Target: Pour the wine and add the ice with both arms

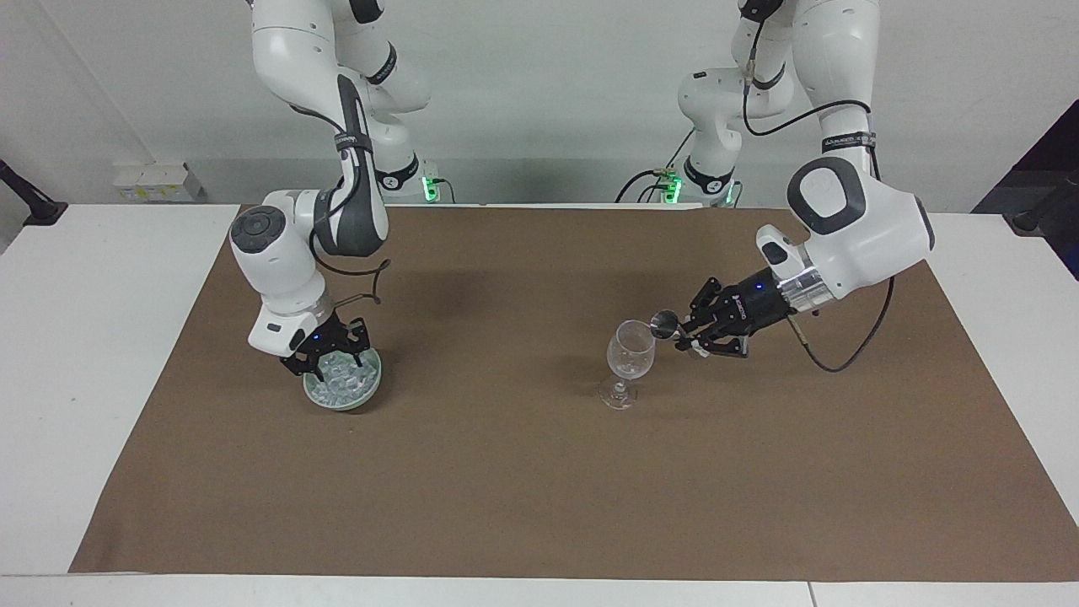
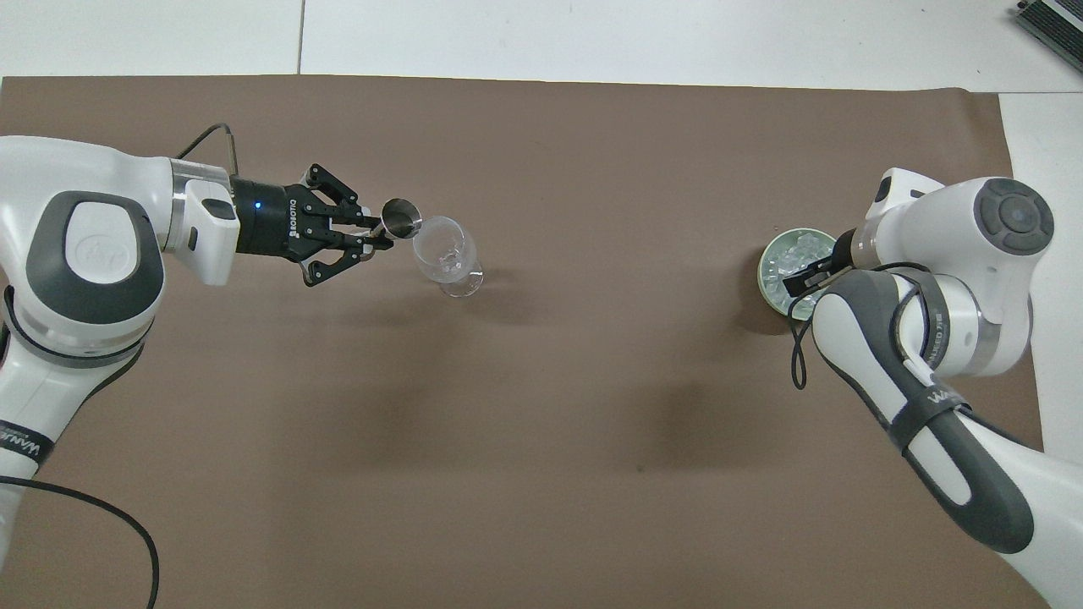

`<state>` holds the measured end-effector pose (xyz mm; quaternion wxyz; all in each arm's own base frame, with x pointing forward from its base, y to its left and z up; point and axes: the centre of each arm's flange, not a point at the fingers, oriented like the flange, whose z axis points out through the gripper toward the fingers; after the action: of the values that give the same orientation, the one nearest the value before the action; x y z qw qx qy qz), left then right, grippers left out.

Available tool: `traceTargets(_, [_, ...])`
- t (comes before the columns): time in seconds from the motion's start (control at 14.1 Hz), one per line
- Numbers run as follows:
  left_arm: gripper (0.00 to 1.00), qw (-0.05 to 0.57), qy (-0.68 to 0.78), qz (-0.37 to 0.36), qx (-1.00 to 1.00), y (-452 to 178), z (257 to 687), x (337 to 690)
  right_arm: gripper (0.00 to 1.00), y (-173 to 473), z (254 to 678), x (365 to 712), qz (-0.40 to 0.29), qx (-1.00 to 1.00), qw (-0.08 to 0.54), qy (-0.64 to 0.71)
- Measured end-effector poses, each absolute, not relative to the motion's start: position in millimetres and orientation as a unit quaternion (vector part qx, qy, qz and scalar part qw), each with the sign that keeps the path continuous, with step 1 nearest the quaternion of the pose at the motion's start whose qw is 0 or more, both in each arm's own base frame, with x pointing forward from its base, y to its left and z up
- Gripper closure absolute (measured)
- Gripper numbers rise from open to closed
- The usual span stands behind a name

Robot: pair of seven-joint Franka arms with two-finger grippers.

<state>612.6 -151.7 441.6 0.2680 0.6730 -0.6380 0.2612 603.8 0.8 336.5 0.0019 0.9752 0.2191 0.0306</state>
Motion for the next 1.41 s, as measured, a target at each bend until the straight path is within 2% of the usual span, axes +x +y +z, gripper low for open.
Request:
traceTargets(0.14, [0.79, 0.266, -0.639, 0.255, 0.676, -157.0, 444.9, 610.4, 0.41, 0.8, 334.2, 602.3, 0.028, 0.975, 0.001, 0.219])
traceTargets(0.21, [0.79, 0.266, -0.639, 0.254, 0.676, -159.0, 445.9, 609.7, 0.41, 0.8, 333.3, 601.8, 0.027, 0.975, 0.001, 0.219])
traceTargets(0.42, [0.79, 0.263, -0.635, 0.248, 0.682, -161.1, 448.9, 610.0, 0.53, 0.8, 332.2, 601.1, 0.026, 0.975, 0.001, 0.219])
traceTargets(0.78, [0.79, 0.244, -0.639, 0.231, 0.692, -161.1, 455.0, 611.7, 0.62, 0.7, 333.0, 601.1, 0.027, 0.975, 0.001, 0.219])
traceTargets(0.99, [0.79, 0.227, -0.64, 0.211, 0.703, -172.8, 463.0, 610.6, 0.7, 0.5, 333.7, 601.3, 0.027, 0.975, 0.001, 0.219])
traceTargets(1.41, [0.79, 0.199, -0.651, 0.191, 0.707, -187.1, 472.0, 609.1, 0.73, 0.6, 342.0, 606.4, 0.035, 0.975, 0.003, 0.219])
